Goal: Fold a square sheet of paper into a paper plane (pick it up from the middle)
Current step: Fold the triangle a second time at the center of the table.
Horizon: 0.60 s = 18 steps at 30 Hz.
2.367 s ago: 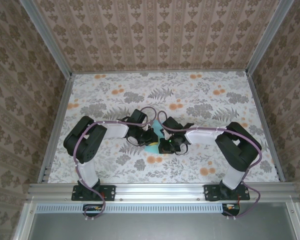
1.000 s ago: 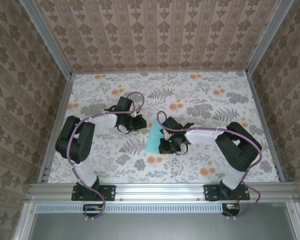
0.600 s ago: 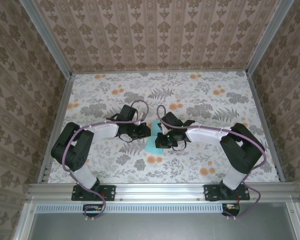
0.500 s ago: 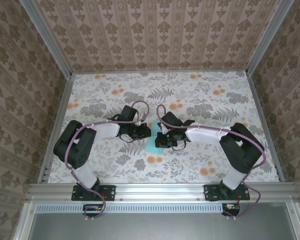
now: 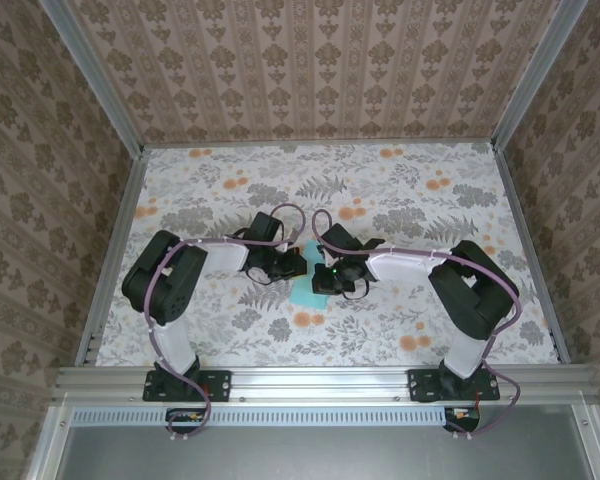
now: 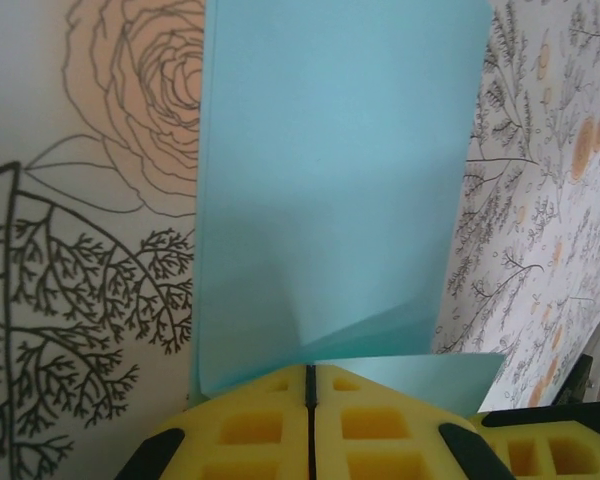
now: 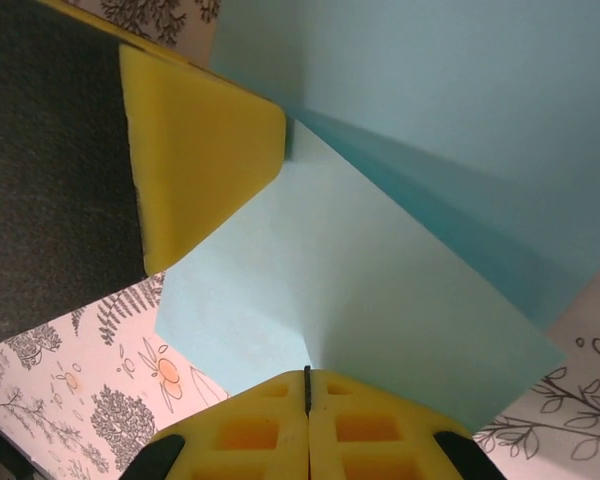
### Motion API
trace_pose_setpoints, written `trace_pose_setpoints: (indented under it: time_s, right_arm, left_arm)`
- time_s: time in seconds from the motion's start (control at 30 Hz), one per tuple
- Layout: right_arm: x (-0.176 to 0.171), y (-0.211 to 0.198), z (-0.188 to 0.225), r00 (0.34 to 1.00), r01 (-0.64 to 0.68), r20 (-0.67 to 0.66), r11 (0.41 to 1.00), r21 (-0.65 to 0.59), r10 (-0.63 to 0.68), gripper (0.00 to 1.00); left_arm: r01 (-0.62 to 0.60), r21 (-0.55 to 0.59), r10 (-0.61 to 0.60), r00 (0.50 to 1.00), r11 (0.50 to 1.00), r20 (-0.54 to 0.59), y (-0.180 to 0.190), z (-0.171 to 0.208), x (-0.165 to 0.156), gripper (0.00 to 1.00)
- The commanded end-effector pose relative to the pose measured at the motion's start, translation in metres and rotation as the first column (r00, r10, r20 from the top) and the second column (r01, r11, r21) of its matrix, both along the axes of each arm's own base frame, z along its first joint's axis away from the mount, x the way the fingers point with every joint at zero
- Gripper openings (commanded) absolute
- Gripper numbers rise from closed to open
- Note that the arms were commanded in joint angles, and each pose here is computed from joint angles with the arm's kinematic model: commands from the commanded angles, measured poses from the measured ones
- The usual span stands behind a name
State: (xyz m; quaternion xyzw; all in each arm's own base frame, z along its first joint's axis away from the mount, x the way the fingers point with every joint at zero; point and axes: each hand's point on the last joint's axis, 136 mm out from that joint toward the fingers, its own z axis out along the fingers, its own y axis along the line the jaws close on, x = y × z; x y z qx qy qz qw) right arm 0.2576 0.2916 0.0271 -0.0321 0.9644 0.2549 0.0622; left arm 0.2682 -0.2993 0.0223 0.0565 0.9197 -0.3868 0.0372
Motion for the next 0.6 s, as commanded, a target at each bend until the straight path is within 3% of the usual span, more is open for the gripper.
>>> trace_pose_setpoints:
  time_s: [0.0, 0.3, 0.57]
  right_arm:
    - [0.003, -0.006, -0.009, 0.999, 0.027, -0.025, 0.999, -0.039, -0.028, 0.07]
    - [0.011, 0.013, 0.005, 1.000, -0.005, -0.001, 0.999, 0.042, 0.005, 0.07]
    - [0.015, 0.018, -0.009, 0.999, -0.016, -0.029, 1.000, 0.024, 0.017, 0.07]
  left_arm:
    - [0.004, 0.014, -0.004, 1.000, 1.000, -0.012, -0.003, -0.003, 0.001, 0.07]
    - [-0.001, 0.059, 0.003, 0.999, 0.998, -0.035, 0.003, -0.012, -0.002, 0.07]
    - [-0.007, 0.085, 0.011, 0.999, 0.996, -0.052, 0.006, -0.018, -0.005, 0.07]
